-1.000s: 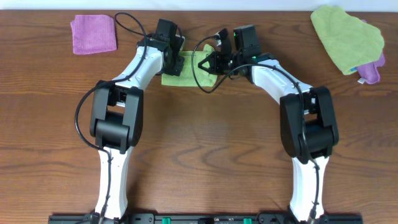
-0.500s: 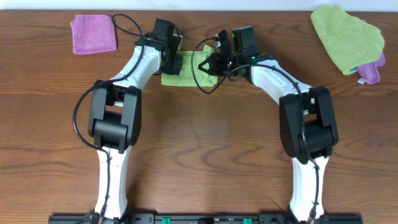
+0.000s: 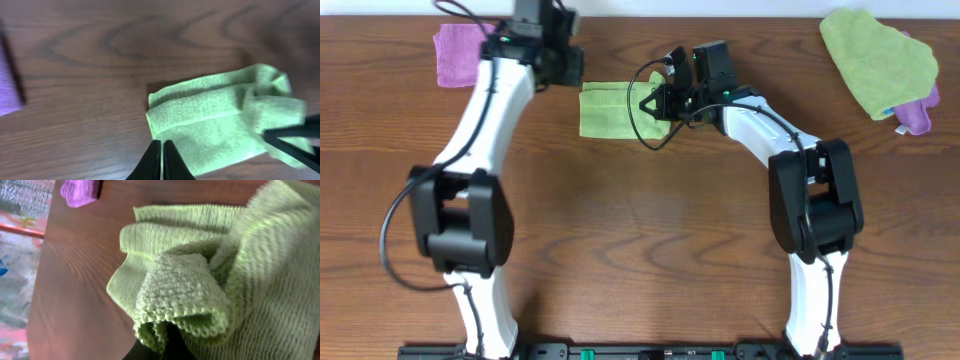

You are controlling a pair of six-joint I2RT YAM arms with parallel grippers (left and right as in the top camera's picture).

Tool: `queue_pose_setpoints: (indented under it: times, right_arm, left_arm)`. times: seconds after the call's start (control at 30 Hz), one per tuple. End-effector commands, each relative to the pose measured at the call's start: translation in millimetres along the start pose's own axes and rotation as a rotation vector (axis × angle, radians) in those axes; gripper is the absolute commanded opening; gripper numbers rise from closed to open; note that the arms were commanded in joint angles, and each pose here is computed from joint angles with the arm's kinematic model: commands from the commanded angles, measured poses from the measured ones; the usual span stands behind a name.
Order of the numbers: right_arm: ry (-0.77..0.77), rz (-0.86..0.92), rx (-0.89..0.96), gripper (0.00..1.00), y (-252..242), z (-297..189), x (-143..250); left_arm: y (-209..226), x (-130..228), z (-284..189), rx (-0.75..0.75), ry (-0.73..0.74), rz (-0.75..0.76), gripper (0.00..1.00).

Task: Fold the cloth
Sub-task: 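Fold the right end over toward the left gripper with the right gripper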

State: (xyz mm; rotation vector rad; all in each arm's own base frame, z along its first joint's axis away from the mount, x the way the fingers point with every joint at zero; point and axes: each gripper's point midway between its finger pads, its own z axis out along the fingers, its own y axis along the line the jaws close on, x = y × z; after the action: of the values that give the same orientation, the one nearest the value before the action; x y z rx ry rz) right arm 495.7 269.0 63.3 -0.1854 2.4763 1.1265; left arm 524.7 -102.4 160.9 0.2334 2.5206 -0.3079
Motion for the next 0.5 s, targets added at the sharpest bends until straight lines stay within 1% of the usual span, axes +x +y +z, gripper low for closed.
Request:
queue_pose_setpoints:
  times: [0.0,0.2,0.47]
  right_arm:
    - [-0.054,-0.07,-0.004,0.02,26.0,-3.9,-15.3]
    - [-0.079,-0.114,-0.041,0.02,47.3,6.7,-16.7]
    - [-0.093,-0.148,-0.026,0.02,59.4,20.0,-12.2]
  left_arm:
    - [1.1,-12.3,-25.9,0.021,-0.041,-0.018,0.06]
    - [11.1,-12.3,-35.1,0.008,-0.044,-0.036,0.06]
    - [20.3,-12.4,-36.8,-0.003,-0.046,-0.05,0.06]
